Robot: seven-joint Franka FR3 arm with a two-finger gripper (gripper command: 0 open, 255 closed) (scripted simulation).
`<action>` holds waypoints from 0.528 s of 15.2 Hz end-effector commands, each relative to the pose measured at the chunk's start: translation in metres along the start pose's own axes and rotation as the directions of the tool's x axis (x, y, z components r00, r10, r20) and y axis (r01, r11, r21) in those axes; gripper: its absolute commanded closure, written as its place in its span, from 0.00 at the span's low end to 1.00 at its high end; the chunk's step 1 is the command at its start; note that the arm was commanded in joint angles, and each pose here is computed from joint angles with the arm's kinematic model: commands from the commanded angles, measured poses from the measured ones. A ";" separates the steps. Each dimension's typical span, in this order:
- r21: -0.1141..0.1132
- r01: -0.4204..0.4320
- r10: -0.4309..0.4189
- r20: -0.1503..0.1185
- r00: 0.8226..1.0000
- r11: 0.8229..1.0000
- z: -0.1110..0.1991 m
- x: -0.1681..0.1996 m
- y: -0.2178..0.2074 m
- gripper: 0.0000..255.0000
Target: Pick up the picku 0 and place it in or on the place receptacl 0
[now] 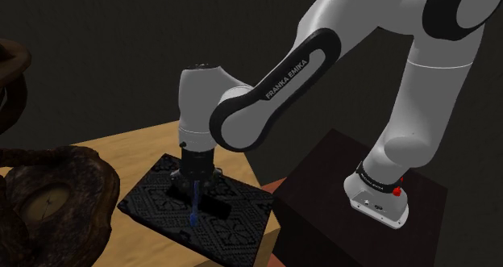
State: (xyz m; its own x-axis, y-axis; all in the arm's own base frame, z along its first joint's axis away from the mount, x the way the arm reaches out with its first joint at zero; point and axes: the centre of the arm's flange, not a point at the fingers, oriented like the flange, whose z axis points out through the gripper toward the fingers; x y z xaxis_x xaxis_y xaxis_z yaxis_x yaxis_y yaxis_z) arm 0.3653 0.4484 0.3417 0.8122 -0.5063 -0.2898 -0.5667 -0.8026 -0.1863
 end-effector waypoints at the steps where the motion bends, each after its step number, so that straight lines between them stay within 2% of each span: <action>1: -0.009 -0.001 0.001 0.003 1.000 1.000 0.007 0.001 0.002 1.00; 7: -0.009 -0.001 0.001 0.003 1.000 1.000 0.007 0.001 0.002 1.00; 8: -0.009 -0.001 0.001 0.003 1.000 1.000 0.008 0.001 0.002 0.00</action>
State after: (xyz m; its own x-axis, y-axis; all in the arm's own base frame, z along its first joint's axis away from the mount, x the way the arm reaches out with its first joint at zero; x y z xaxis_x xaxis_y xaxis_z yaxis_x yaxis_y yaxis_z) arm 0.3644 0.4501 0.3377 0.8132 -0.5050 -0.2893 -0.5654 -0.8034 -0.1868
